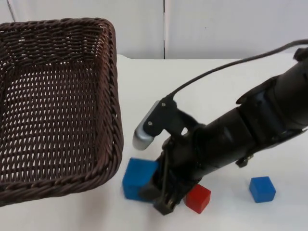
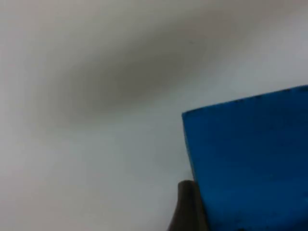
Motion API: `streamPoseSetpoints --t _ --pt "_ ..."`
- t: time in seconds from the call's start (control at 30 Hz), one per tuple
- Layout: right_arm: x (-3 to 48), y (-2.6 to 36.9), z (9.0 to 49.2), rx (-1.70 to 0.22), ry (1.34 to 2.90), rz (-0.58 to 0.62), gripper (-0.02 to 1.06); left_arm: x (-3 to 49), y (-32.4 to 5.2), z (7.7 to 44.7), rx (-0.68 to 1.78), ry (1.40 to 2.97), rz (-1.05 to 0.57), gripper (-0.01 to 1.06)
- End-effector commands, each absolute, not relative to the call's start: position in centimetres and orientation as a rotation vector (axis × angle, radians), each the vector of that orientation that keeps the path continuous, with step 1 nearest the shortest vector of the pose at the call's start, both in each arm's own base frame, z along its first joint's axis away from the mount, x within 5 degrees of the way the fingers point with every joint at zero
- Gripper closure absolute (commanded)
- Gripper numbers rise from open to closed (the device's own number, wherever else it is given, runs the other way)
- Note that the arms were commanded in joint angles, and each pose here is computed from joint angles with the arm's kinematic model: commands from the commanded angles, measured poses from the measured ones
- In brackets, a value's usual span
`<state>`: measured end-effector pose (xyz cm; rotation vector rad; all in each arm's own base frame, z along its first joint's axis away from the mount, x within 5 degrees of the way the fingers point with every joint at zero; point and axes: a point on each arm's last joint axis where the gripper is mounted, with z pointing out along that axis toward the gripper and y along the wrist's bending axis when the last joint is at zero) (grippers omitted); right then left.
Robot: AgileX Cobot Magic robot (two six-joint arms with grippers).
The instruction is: Pick up the basket with the left hand and place the largest block into the basket with the right hand.
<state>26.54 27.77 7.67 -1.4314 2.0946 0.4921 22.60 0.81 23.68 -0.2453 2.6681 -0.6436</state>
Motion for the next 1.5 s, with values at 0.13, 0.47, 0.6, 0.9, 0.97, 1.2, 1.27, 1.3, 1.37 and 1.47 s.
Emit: streamPoseSetpoints --t 0.13,0.47,0.6,0.9,0.97,1.2,1.27,1.3,1.37,1.47 --pt "26.8 26.7 10.6 -1.945 1.487 0.091 1.05 22.6 0.6 24.1 -0.265 2.642 -0.678 1.05" --pt "27.7 24.8 13.2 -1.755 1.660 0.013 1.05 22.5 0.6 24.1 -0.263 2.645 -0.678 1.05" --pt "27.7 23.4 14.2 -1.668 1.725 0.022 1.05 22.5 0.6 24.1 -0.263 2.645 -0.678 1.05" --pt "26.8 21.5 18.4 -1.427 1.809 0.040 1.05 22.5 0.6 24.1 -0.263 2.645 -0.677 1.05" --pt "26.5 21.3 19.7 -1.336 1.835 0.070 1.05 22.5 0.6 24.1 -0.263 2.645 -0.677 1.05" --pt "26.4 20.0 22.6 -1.081 1.912 0.065 1.05 22.5 0.6 24.1 -0.222 2.643 -0.668 1.05" --pt "26.4 19.6 22.9 -1.039 1.927 0.033 1.05 22.5 0.6 24.1 -0.222 2.643 -0.668 1.05" --pt "26.4 19.6 22.9 -1.039 1.927 0.033 1.05 22.5 0.6 24.1 -0.222 2.643 -0.668 1.05" --pt "26.7 19.0 22.9 -0.977 1.962 -0.029 1.05 22.5 0.6 24.1 -0.222 2.643 -0.668 1.05" --pt "27.1 18.0 23.0 -0.864 2.015 -0.126 1.05 22.5 0.6 24.1 -0.222 2.643 -0.668 1.05"
